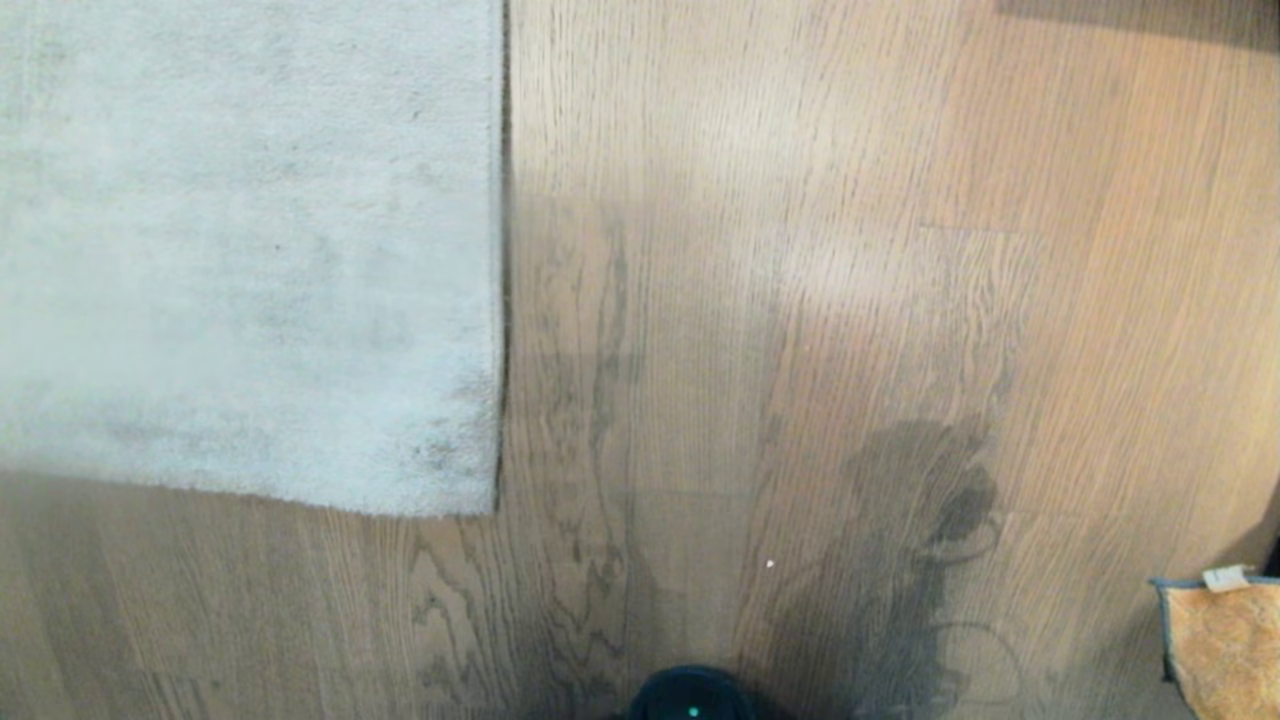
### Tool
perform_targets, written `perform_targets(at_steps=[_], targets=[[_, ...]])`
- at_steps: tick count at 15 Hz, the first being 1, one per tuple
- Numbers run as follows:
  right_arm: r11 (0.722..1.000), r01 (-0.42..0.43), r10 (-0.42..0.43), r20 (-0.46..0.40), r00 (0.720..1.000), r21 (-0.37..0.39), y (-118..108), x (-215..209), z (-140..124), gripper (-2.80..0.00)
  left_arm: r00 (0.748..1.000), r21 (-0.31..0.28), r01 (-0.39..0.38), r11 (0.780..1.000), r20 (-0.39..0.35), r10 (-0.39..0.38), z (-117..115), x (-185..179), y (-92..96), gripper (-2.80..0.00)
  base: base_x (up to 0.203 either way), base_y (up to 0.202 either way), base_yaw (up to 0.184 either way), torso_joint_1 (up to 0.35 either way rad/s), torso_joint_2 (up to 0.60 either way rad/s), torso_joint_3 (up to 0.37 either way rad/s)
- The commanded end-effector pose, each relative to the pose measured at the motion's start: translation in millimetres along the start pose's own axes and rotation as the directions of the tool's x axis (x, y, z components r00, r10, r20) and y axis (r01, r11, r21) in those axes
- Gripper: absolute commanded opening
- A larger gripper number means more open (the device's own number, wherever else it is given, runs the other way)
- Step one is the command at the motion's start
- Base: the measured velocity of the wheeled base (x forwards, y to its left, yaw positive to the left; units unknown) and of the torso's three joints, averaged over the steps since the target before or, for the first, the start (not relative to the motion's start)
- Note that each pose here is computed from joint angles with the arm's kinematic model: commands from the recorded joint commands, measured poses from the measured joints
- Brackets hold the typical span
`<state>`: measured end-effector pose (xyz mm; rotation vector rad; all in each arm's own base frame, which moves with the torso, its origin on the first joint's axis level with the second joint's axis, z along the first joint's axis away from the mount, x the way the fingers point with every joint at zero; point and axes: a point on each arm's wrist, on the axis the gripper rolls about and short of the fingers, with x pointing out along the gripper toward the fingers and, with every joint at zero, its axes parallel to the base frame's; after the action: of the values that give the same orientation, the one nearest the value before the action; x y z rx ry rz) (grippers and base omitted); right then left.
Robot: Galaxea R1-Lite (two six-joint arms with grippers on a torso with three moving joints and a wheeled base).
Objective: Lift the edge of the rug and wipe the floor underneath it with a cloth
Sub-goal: Put down the rag
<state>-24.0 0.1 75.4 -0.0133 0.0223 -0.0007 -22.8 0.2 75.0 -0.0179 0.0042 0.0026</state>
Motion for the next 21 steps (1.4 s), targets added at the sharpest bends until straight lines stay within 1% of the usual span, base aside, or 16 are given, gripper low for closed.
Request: perform_targets(at_steps=[1, 6, 19, 21], targets=[[1.000, -0.001, 0.001, -0.001, 1.000, 0.000, 0.0, 0.1, 0.2, -2.80, 1.000, -0.001, -0.001, 1.000, 0.000, 0.001, 0.0, 0.0, 0.0, -2.80, 0.000, -0.093, -0.003, 0.007, 0.00, 0.007], [1.000, -0.001, 0.001, -0.001, 1.000, 0.000, 0.0, 0.1, 0.2, -2.80, 1.000, -0.023, -0.001, 1.000, 0.000, 0.001, 0.0, 0.0, 0.0, -2.80, 0.000, 0.000, 0.000, 0.000, 0.00, 0.000], [1.000, 0.000, 0.000, 0.000, 1.000, -0.009, 0.0, 0.1, 0.2, -2.80, 1.000, -0.024, -0.001, 1.000, 0.000, 0.001, 0.0, 0.0, 0.0, -2.80, 0.000, 0.000, 0.000, 0.000, 0.00, 0.000], [0.999, -0.005, 0.005, 0.002, 1.000, -0.041, 0.1, -0.6, 1.7, -2.80, 1.000, -0.025, -0.001, 1.000, 0.000, 0.001, 0.0, 0.0, 0.0, -2.80, 0.000, 0.000, 0.000, 0.000, 0.00, 0.000]])
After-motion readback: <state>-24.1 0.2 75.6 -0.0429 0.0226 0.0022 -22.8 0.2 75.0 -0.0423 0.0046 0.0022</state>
